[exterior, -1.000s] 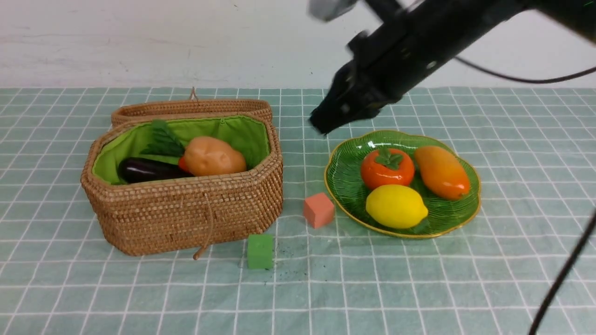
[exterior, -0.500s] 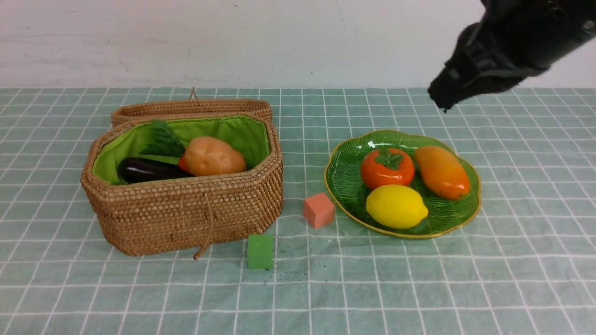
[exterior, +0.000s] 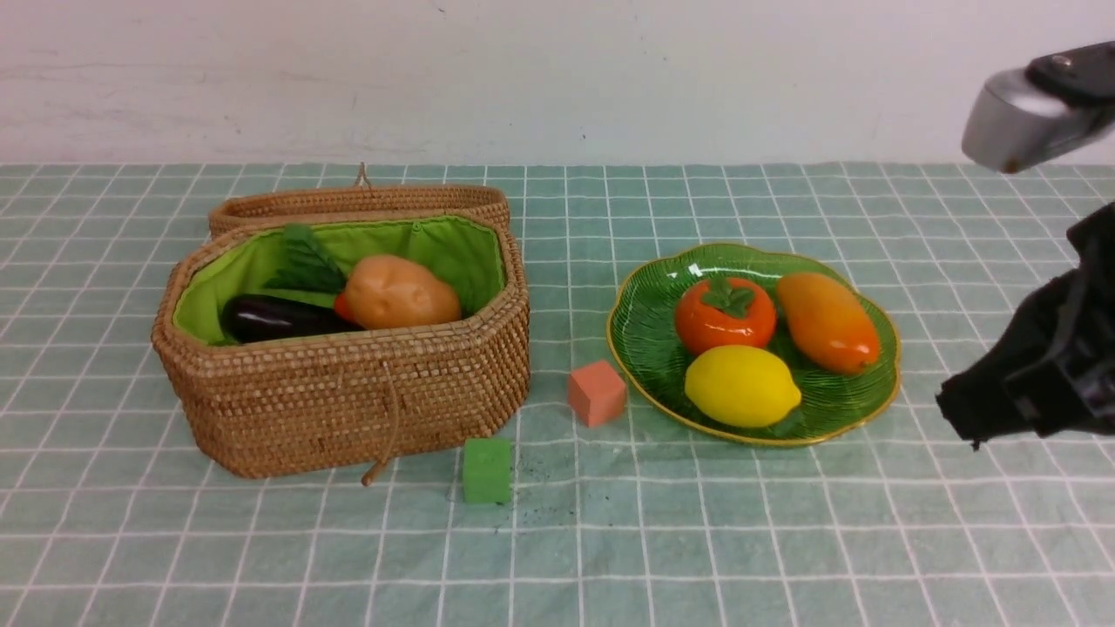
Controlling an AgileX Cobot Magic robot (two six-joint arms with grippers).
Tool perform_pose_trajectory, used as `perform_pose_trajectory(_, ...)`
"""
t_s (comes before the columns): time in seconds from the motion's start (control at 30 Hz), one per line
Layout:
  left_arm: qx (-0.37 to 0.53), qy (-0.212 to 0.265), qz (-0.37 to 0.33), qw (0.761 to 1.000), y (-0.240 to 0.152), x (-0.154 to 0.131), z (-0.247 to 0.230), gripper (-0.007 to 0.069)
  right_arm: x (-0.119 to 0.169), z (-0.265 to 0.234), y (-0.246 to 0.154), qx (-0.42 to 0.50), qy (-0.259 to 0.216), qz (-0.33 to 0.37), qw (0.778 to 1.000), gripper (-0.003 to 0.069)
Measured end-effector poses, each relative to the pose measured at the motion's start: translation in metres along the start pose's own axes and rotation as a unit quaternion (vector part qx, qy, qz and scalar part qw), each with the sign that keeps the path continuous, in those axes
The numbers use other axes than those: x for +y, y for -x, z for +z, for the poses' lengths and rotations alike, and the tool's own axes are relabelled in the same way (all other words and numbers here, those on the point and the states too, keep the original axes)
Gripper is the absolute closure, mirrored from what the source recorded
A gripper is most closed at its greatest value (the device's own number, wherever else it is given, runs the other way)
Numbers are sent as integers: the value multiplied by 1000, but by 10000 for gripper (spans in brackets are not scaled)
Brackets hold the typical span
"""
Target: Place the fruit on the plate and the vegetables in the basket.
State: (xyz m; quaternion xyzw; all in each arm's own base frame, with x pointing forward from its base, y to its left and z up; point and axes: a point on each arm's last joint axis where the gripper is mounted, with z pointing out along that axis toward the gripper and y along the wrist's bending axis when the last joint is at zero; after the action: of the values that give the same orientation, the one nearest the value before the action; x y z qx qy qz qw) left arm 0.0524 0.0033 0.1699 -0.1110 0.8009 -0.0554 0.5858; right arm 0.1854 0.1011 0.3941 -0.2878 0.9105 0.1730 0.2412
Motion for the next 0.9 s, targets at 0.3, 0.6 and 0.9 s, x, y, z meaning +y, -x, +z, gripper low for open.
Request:
perform_pose_trajectory(0.3, 0, 0, 0, 1000, 0, 0, 0, 386, 1, -1, -2, -2, 3, 1, 1000, 660)
perform_pose_trajectory(0.6, 0, 0, 0, 1000, 0, 0, 0, 386, 2, -5, -4, -7, -2, -2, 1000, 654)
perform_pose_trajectory(0.9, 0, 0, 0, 1000, 0, 0, 0, 386, -5, -39, -20, -53, -67, 10, 996, 648)
